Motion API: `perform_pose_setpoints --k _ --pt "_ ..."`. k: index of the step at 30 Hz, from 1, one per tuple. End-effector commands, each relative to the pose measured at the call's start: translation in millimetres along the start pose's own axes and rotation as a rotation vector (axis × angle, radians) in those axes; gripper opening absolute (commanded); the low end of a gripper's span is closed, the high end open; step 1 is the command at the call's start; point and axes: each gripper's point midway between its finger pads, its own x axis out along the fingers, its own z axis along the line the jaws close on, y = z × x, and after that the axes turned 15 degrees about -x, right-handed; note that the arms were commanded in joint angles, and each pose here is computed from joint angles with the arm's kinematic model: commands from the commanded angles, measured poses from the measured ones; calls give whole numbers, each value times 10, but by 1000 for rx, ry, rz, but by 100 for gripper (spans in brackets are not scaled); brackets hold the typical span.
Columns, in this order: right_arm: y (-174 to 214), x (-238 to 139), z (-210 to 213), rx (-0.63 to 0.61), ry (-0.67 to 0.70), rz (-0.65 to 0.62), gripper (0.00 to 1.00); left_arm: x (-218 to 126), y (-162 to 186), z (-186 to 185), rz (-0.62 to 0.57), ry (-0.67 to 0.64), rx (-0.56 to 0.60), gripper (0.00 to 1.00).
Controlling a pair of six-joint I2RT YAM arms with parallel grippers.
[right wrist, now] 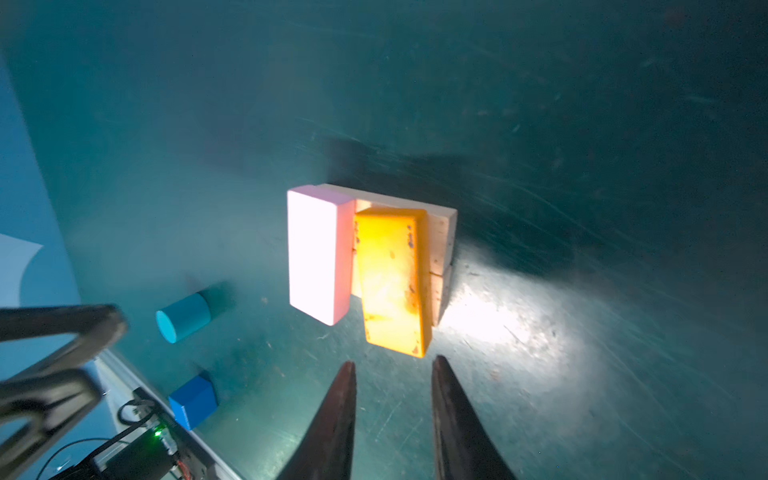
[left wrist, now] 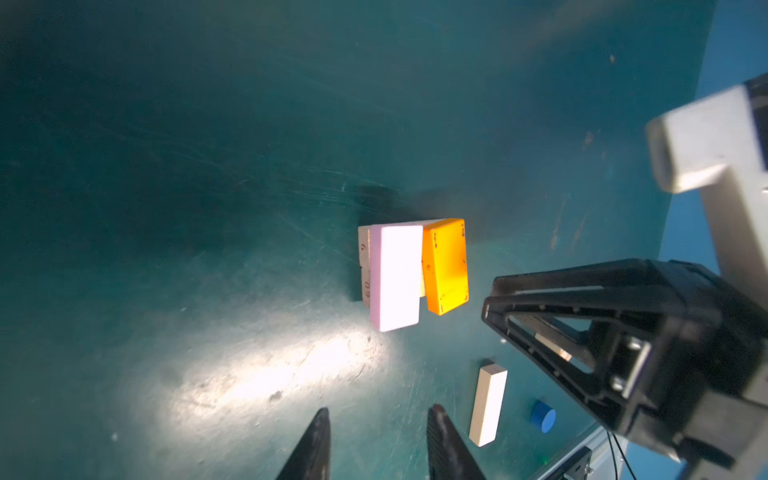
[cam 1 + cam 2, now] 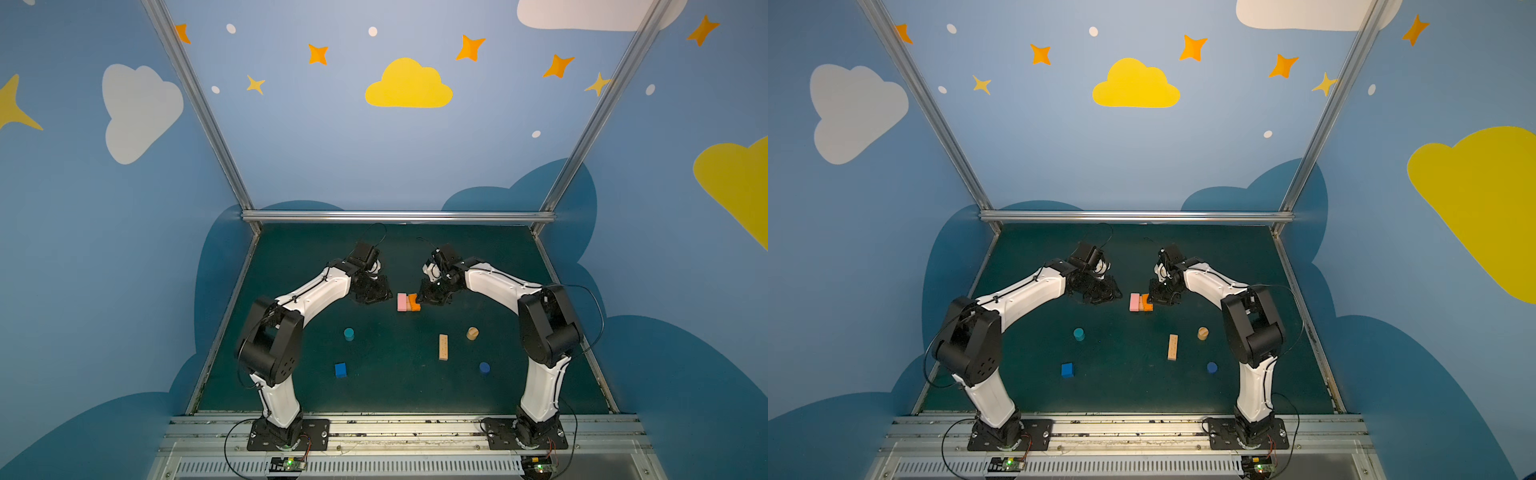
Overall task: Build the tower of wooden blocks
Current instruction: 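Open and raise the right gripper while the left gripper approaches the blocks, then lower the left gripper around the pink block while the right lowers around orange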
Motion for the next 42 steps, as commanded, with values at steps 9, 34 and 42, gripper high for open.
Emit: perform_pose_setpoints --k 9,34,42 --pt "-149 -113 15 -29 -85 -105 30 315 -30 -47 29 -75 42 38" --pt "-103 34 -40 -10 -96 -105 36 571 -42 -75 42 -111 56 36" --pt "-101 59 -38 -8 -101 -101 37 603 -37 -57 49 -126 65 35"
